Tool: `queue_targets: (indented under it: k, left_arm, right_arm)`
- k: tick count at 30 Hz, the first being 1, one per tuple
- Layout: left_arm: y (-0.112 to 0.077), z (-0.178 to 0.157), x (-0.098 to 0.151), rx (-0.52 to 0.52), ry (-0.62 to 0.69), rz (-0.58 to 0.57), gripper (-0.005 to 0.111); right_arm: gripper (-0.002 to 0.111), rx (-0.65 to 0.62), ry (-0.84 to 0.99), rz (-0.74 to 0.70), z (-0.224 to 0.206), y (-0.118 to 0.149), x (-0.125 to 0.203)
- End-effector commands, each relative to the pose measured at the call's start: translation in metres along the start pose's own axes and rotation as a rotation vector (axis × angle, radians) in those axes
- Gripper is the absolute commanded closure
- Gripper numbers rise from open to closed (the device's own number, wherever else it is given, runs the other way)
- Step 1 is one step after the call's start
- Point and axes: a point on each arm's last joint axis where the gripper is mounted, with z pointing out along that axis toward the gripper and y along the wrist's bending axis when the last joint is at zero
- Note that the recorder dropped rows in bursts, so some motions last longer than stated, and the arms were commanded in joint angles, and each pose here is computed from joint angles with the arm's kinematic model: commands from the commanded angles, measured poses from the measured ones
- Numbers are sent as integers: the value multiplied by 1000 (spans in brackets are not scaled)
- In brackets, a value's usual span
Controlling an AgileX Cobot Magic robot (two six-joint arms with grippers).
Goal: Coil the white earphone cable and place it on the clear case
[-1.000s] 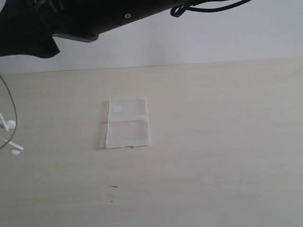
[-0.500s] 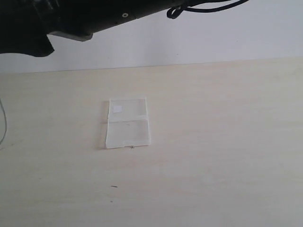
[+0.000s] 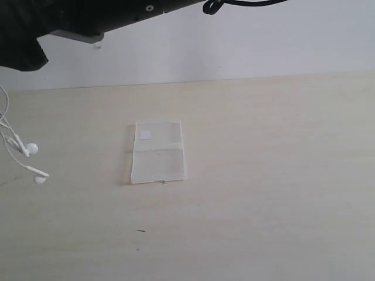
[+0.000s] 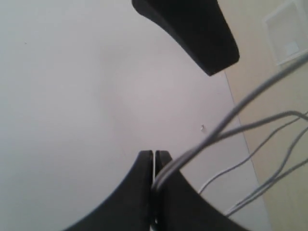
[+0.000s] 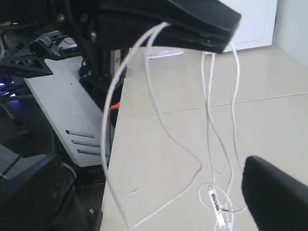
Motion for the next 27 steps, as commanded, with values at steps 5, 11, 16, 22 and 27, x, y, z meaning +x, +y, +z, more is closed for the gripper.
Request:
queue_targets:
  k: [5,11,16,22,27]
  left_arm:
    - [3,-4,-3,-23,-21,-6,107]
    - [5,-4,-8,-42,-73,-38,107]
    - [6,-4,-11,-49,-108,-48,107]
    - [6,-5,-14,-50,-134,-70,107]
    - [6,-6,-15,-54,-148,-82,107]
  right_arm:
    - [13,49,-54,51,11,-17,5]
    - [13,62,-64,64,16,-24,10]
    - [13,58,-69,85,21,-29,15]
    - [13,54,-93,84,24,-33,17]
    - [13,55,-114,84,26,-35,17]
